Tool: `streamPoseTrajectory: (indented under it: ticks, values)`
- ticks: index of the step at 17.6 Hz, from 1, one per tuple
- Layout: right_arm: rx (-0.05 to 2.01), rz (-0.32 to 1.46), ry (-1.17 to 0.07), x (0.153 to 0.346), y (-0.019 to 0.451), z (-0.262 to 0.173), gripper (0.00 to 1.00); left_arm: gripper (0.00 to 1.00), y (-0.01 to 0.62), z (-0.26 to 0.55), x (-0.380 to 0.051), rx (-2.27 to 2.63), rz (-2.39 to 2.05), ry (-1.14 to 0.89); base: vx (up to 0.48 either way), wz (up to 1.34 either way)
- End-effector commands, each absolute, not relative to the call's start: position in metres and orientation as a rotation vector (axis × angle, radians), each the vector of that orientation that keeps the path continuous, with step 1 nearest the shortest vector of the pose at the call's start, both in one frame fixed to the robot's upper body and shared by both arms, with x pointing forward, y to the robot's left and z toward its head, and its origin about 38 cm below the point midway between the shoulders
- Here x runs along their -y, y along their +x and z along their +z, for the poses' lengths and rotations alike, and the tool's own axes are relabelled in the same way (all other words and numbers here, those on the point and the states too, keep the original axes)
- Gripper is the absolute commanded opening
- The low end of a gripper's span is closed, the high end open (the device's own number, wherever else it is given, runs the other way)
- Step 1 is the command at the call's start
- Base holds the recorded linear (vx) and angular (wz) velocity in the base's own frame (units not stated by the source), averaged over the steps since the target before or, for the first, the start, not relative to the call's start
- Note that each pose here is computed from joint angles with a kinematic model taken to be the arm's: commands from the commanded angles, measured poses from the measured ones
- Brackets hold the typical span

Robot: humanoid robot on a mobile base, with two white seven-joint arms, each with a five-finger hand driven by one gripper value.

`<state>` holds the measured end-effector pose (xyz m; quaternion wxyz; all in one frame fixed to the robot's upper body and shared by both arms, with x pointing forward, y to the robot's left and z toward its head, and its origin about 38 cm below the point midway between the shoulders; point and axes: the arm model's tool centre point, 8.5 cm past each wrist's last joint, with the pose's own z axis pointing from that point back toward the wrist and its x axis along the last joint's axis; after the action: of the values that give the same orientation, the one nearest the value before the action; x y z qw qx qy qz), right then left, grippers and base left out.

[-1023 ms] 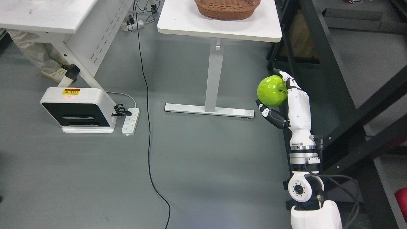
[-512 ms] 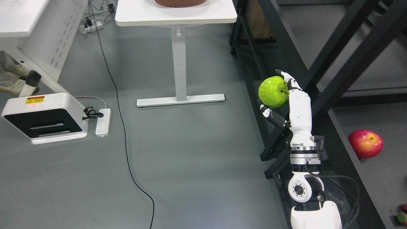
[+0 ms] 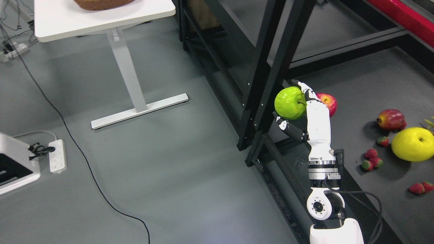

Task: Place green apple on left shelf middle layer
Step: 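Hold the green apple in the right hand while turning to the shelf, then lower the green apple onto the black shelf tray with the right hand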

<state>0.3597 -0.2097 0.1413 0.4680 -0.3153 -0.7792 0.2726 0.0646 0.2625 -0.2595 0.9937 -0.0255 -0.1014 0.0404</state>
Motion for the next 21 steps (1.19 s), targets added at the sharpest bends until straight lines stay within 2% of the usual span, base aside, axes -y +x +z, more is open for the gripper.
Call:
streamPoseTrajectory:
  ticks: [1,11,21]
  values:
    - [1.929,0.688,-0.789,0.2124,0.3656,0.1489,0.0,1.0,0.0648,-0.2586,-0.2738,0.205,0.08,-0.033,0.014,-0.53]
    - [1.92,0.692,-0.784,0.2125,0.3634,0.1455,0.0,1.0,0.0647,-0.2586,-0.2736,0.204,0.077,-0.034,0.079,-0.64]
    - [1.92,0.695,-0.782,0.2119,0.3634,0.1453,0.0,1.0,0.0648,-0.2586,-0.2738,0.205,0.08,-0.033,0.16,-0.71]
